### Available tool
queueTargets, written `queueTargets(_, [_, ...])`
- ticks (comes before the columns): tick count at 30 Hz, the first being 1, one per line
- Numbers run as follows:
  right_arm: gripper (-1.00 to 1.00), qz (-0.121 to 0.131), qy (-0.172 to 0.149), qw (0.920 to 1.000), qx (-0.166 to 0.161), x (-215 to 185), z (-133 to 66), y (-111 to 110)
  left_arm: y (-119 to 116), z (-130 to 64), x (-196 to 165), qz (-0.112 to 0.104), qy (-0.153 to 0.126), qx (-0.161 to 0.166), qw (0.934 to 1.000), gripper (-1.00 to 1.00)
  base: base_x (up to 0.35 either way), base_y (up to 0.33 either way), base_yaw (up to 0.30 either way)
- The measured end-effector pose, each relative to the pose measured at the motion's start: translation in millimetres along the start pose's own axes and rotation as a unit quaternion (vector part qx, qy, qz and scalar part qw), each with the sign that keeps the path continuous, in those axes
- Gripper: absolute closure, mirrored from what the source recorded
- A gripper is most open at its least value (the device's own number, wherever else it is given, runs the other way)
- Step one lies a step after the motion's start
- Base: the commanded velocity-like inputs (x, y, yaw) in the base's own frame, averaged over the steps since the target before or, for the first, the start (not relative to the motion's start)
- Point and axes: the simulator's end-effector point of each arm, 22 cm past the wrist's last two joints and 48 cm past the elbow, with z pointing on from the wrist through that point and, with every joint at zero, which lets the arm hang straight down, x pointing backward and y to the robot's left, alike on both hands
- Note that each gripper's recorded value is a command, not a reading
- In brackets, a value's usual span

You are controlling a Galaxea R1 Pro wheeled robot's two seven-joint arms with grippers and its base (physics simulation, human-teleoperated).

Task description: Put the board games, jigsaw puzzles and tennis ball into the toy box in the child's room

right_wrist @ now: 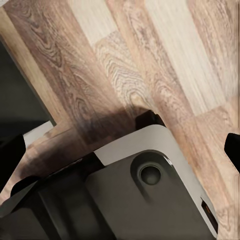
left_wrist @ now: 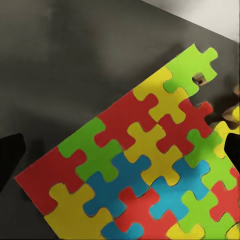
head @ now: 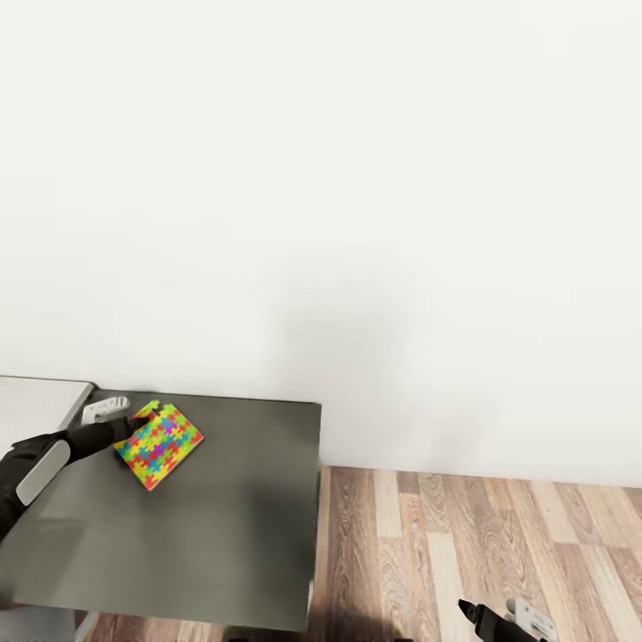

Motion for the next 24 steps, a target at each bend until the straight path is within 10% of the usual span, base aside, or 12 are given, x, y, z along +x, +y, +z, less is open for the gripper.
queueTargets(24, [-1.00, 0.000, 0.000, 1.0000, 0.000, 0.4, 0.1, 0.4, 0.0, 0.0, 0.0, 0.000, 0.000, 0.000, 1.0000, -1.00, -0.037, -0.126, 0.000])
